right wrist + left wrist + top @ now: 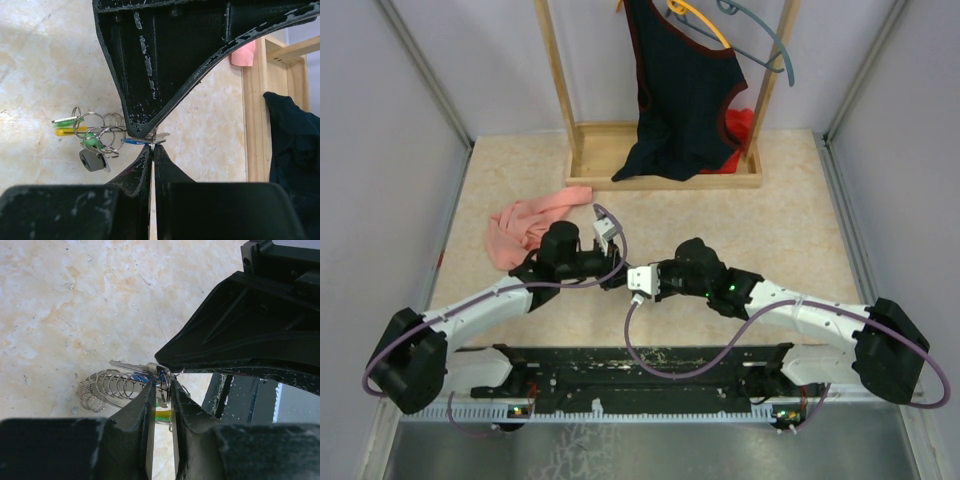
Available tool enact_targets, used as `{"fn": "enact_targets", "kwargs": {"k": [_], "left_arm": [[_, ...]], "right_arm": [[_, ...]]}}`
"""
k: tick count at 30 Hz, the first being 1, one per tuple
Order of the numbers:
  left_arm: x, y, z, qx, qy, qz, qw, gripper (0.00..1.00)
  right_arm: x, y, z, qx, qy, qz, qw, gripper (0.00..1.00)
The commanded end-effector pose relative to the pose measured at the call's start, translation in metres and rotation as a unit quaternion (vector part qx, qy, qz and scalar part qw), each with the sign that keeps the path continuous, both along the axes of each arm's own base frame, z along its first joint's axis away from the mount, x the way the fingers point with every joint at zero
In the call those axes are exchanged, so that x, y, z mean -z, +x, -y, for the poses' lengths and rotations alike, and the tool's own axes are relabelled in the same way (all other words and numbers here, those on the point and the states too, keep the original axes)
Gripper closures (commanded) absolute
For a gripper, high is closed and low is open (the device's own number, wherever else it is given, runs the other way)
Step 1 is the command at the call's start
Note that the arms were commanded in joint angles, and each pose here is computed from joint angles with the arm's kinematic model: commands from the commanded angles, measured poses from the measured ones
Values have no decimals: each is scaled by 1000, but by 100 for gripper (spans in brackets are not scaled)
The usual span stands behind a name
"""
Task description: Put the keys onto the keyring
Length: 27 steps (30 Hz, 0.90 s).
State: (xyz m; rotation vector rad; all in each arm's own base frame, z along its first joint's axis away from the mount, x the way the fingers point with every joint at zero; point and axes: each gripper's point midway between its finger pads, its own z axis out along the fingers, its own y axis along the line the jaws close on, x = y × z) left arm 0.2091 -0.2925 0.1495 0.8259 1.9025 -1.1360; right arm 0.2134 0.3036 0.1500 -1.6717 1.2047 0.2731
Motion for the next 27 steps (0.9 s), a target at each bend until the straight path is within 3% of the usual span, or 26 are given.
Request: {"fn": "enact_targets", "kwargs": {"k": [1, 4, 14, 27], "left_arm": [[-11, 4, 5, 12, -8, 15, 1000, 83], [-12, 9, 3, -3, -6, 22, 1000, 99], [-30, 18, -9, -61, -44, 65, 995, 99], [-53, 21, -6, -71, -100, 103, 987, 99]], "right_arm": [[-40, 3, -18, -15, 47, 28, 998, 100], [-36, 2, -16, -13, 45, 23, 999, 100], [-21, -8, 3, 11, 41, 0, 999, 100], [0, -21, -7, -15, 25, -35, 999, 100]]}}
